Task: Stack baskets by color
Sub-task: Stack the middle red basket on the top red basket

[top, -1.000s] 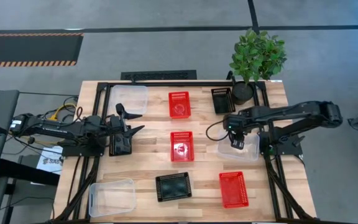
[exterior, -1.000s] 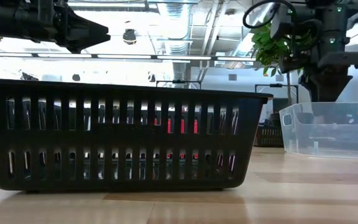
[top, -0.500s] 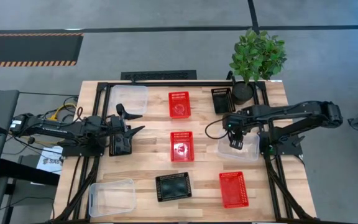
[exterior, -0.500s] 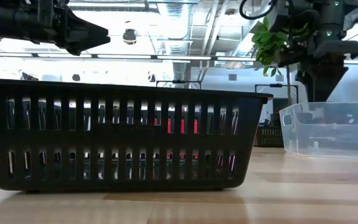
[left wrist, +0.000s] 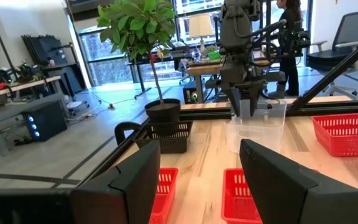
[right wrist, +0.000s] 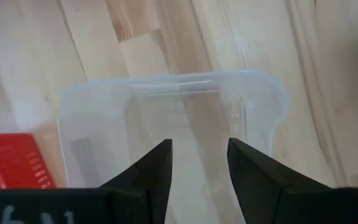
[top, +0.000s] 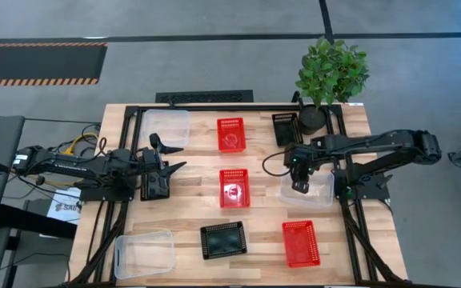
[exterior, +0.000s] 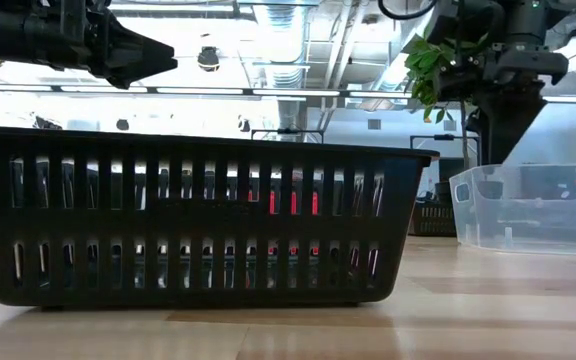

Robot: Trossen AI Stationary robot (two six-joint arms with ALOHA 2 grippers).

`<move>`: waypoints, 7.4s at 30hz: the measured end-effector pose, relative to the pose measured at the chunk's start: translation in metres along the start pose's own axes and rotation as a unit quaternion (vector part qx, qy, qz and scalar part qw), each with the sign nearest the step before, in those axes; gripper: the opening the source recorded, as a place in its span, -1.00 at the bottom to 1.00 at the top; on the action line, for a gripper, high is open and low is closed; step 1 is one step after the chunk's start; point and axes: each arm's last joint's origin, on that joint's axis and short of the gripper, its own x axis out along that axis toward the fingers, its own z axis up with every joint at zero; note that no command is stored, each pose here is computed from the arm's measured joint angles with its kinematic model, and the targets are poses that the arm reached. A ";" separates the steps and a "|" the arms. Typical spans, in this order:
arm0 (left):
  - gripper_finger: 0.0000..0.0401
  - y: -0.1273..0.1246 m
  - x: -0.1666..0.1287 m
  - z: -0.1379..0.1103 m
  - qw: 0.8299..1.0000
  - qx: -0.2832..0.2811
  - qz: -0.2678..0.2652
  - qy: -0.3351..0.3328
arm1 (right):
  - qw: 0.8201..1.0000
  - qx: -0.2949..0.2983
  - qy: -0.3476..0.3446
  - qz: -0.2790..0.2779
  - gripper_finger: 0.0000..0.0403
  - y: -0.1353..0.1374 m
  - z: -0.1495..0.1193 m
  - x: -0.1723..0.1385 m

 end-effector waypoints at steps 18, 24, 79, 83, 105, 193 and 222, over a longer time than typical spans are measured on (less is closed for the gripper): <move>0.06 0.000 0.000 0.000 1.000 0.000 0.000 0.000 | 0.979 -0.040 -0.188 0.062 -0.17 0.027 0.041 -0.021; 0.06 0.000 0.000 0.001 1.000 -0.002 0.000 -0.004 | 0.961 -0.065 -0.260 0.067 -0.17 0.030 0.066 -0.011; 0.06 0.000 0.000 0.000 1.000 0.009 -0.002 0.000 | 0.968 -0.215 -0.131 0.016 -0.17 0.034 0.175 0.088; 0.06 0.000 0.000 0.000 1.000 0.008 -0.002 0.000 | 0.970 -0.216 -0.113 0.015 -0.17 0.032 0.174 0.103; 0.06 0.000 0.000 -0.001 1.000 0.010 -0.002 0.003 | 0.966 -0.231 -0.112 0.012 -0.92 0.028 0.176 0.115; 0.06 0.000 0.000 -0.004 1.000 0.001 -0.002 0.018 | 0.942 -0.236 -0.234 -0.040 -0.96 -0.163 0.223 0.002; 0.06 0.000 0.000 -0.004 1.000 0.001 -0.002 0.018 | 0.939 -0.245 -0.237 -0.039 -0.73 -0.155 0.226 0.003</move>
